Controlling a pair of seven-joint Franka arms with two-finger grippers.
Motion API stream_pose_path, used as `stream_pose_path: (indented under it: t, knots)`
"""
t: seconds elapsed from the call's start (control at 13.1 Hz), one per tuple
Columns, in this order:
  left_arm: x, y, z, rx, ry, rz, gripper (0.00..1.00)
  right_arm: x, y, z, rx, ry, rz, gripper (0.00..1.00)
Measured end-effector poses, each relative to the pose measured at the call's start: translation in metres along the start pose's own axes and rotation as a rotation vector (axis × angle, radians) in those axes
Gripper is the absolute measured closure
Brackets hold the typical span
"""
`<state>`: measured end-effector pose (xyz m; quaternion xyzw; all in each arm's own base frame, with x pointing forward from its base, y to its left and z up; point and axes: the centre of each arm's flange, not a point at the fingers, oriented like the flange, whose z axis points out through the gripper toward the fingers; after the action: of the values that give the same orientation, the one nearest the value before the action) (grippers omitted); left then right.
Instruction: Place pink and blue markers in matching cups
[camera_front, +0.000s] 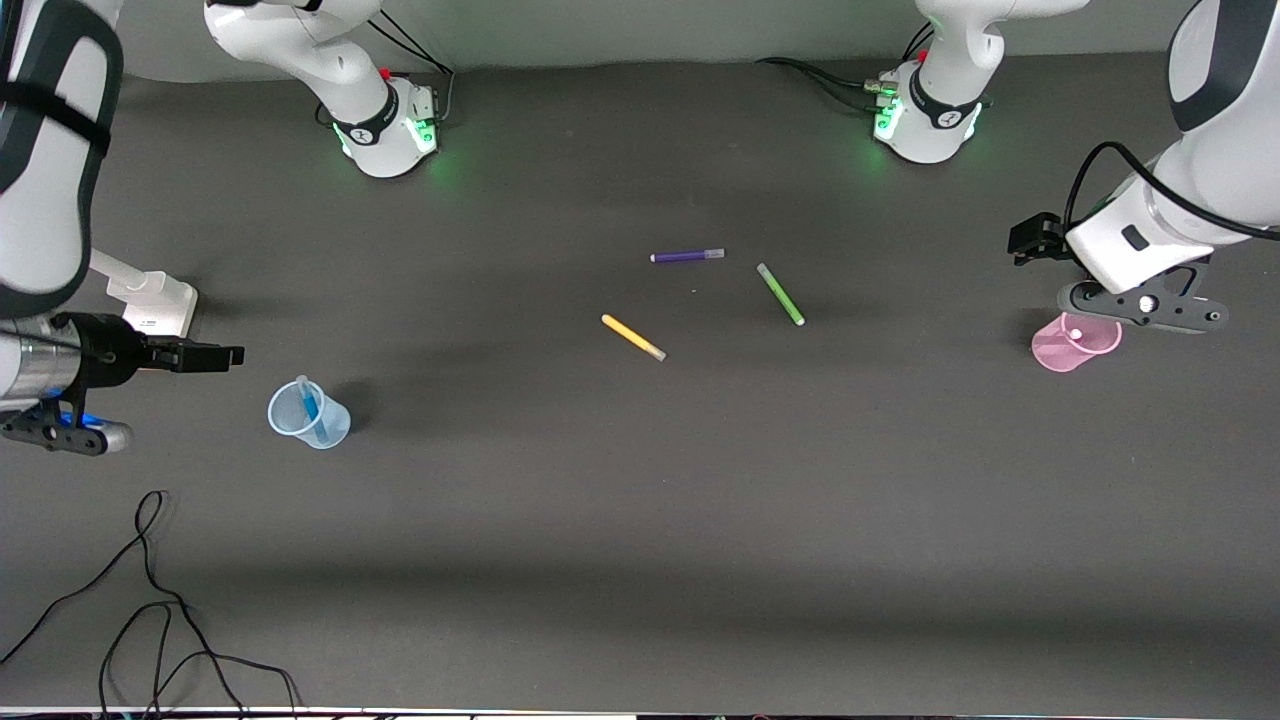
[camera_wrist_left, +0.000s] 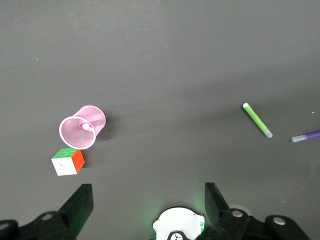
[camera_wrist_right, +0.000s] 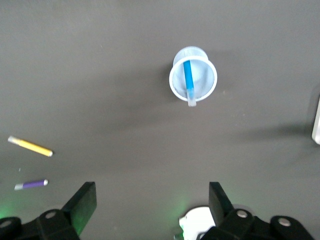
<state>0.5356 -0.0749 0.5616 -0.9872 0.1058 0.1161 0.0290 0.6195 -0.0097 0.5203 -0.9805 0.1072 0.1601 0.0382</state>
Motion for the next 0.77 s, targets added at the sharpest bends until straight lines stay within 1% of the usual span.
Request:
stream_pose_path:
  t: [0.15,0.31,0.54,0.77]
  knots:
    - [0.0,-0.002,0.0,-0.001,0.0,-0.004,0.0,-0.02,-0.013,-0.008,-0.023,0.071,-0.003,0.0]
    - [0.0,-0.004,0.0,-0.002,0.001,-0.007,0.0,-0.036,-0.011,-0.013,-0.02,0.122,-0.014,0.0]
    - [0.001,-0.006,0.0,-0.002,0.004,-0.011,0.0,-0.055,0.014,-0.027,-0.013,0.183,-0.02,0.0]
    - [0.002,-0.007,-0.009,-0.001,0.03,-0.013,0.0,-0.075,0.032,-0.045,0.02,0.224,-0.031,0.0]
